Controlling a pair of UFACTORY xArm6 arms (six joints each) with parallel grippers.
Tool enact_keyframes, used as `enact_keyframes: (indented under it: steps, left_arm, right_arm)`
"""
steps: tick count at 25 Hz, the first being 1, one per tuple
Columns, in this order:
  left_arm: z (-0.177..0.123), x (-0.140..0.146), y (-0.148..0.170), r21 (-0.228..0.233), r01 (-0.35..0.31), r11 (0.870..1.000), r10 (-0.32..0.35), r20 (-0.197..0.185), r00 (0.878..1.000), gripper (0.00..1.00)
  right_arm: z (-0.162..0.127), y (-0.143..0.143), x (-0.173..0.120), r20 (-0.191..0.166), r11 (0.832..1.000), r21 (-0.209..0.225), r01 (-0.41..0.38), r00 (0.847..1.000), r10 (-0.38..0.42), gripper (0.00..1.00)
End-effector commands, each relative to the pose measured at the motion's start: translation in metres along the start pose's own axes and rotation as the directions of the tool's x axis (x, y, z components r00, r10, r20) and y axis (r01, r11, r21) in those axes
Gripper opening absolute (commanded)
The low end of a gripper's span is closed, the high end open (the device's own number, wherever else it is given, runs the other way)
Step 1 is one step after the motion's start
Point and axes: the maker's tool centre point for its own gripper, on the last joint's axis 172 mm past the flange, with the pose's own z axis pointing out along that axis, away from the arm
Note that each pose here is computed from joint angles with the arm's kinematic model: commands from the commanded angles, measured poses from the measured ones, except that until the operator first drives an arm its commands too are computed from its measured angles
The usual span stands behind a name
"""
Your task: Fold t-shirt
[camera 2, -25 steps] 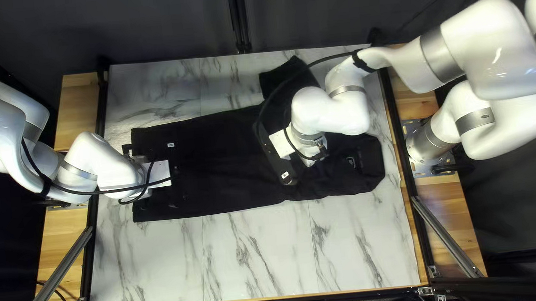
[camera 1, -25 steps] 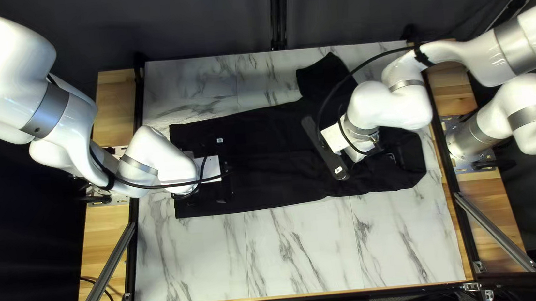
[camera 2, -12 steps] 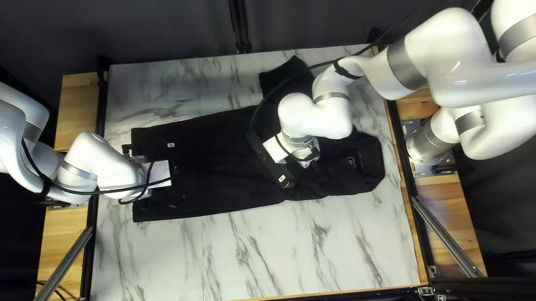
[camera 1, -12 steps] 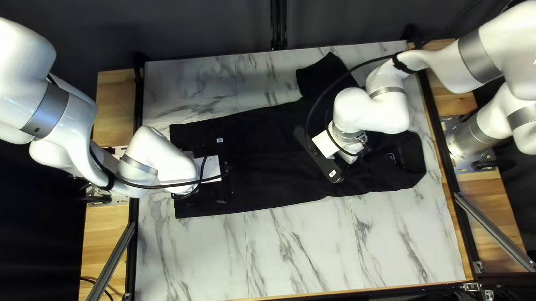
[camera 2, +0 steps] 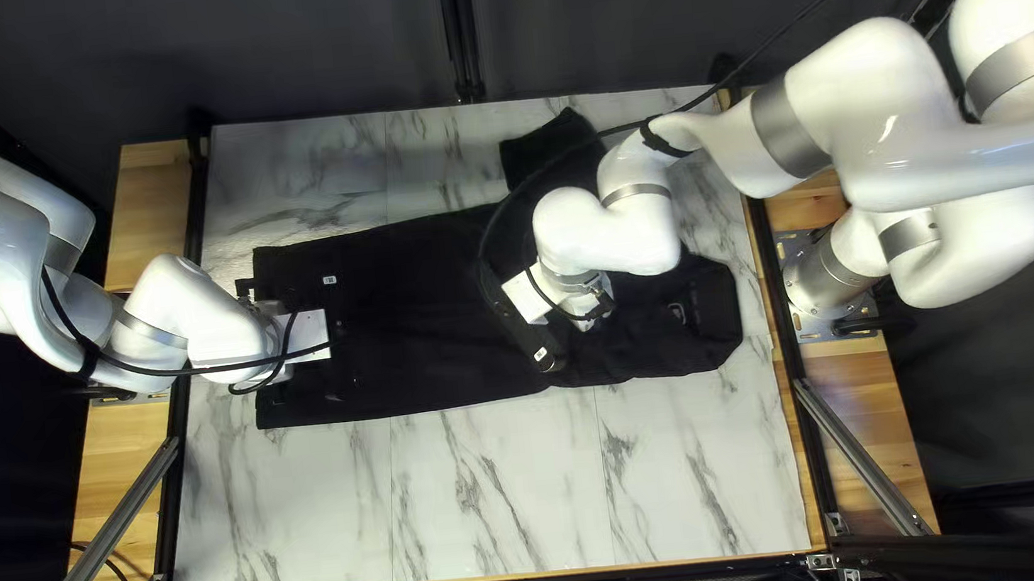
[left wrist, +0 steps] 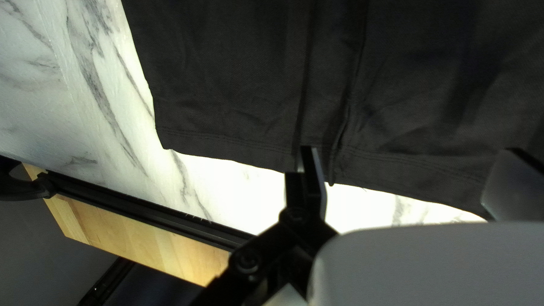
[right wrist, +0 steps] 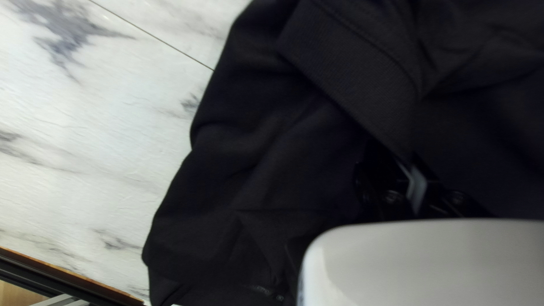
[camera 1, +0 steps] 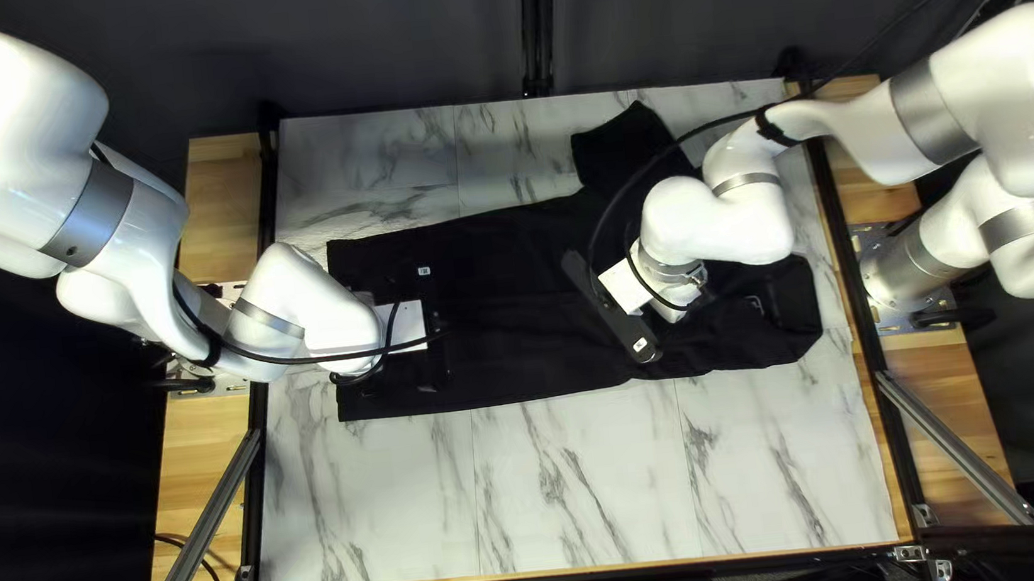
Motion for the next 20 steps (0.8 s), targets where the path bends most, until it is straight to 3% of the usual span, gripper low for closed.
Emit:
enact_keyframes:
  steps: [1,9,20]
  left_arm:
    - [0.000,0.000,0.000,0.000,0.000,1.000,0.000,0.000,1.000,1.00]
    - [0.000,0.000,0.000,0.000,0.000,1.000,0.000,0.000,1.000,1.00]
    - [0.000,0.000,0.000,0.000,0.000,1.000,0.000,0.000,1.000,1.00]
  right_arm:
    - [-0.012,0.008,-0.009,-0.011,0.999,-0.018,-0.046,0.999,0.046,0.00]
    - [-0.038,0.037,-0.029,-0.028,0.991,-0.049,-0.122,0.992,0.121,0.00]
    - [-0.050,0.082,-0.055,0.036,0.986,-0.083,-0.147,0.988,0.150,0.00]
